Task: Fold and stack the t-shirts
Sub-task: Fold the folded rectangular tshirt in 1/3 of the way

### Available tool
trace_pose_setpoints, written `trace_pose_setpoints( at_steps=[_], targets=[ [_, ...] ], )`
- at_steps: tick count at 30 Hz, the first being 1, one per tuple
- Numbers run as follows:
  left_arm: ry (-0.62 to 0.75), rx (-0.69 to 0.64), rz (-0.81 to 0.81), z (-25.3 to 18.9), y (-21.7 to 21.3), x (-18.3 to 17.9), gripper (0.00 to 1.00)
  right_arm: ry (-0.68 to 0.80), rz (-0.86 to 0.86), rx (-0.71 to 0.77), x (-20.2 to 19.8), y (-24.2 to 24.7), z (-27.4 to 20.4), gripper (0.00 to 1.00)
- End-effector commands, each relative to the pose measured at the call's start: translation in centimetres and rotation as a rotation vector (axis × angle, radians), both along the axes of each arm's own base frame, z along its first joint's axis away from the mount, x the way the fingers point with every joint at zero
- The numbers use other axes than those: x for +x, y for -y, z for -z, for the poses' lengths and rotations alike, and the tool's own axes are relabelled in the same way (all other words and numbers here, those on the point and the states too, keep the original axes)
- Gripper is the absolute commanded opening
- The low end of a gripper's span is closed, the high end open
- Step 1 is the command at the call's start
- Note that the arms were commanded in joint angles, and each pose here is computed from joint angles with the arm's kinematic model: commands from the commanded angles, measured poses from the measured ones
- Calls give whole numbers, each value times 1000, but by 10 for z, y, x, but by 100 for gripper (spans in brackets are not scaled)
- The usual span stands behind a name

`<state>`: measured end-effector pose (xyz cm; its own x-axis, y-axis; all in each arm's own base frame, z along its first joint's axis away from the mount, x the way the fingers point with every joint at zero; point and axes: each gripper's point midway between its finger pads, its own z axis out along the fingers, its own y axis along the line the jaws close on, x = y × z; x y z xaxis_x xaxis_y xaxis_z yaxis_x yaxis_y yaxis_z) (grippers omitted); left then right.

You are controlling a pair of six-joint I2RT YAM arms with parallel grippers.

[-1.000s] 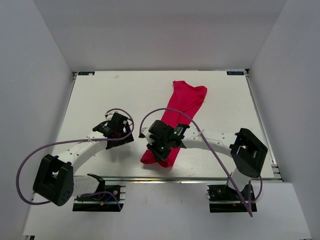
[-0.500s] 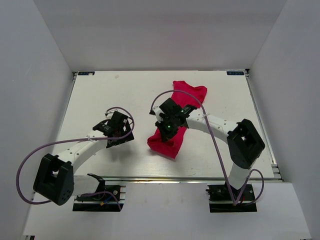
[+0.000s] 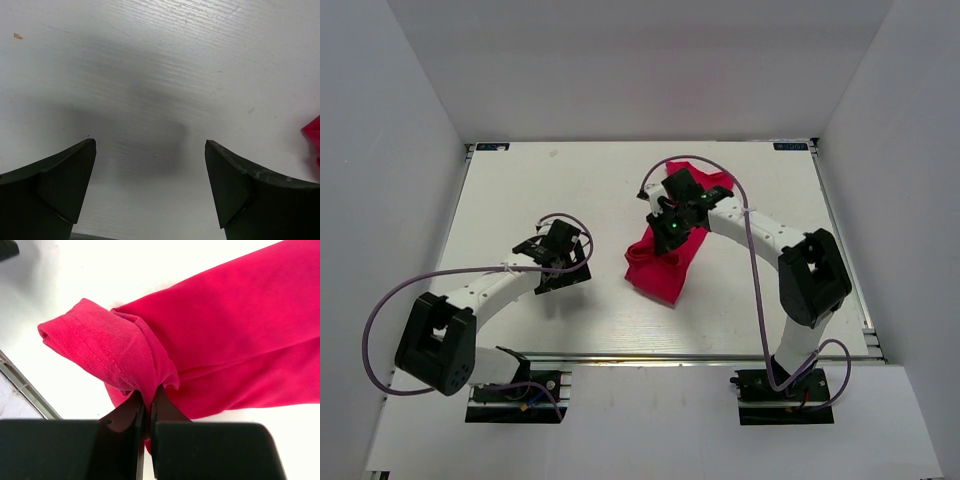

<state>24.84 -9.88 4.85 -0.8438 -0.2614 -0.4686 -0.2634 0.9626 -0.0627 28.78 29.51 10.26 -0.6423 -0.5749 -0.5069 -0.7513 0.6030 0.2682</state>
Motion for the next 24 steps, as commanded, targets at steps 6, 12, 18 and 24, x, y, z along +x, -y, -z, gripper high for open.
trace_pose_setpoints(
  at_steps=[6,12,18,24],
  targets=[
    [21,-26,33,-6,12,18,100,10,21,32,32,8,-12,0],
    [8,-29,37,-2,15,20,100,-7,51,31,55,15,-4,0],
    [-5,-23,37,1,16,21,100,3,101,11,80,29,1,0],
    [-27,-23,41,7,18,21,100,21,79,24,93,34,1,0]
  ],
)
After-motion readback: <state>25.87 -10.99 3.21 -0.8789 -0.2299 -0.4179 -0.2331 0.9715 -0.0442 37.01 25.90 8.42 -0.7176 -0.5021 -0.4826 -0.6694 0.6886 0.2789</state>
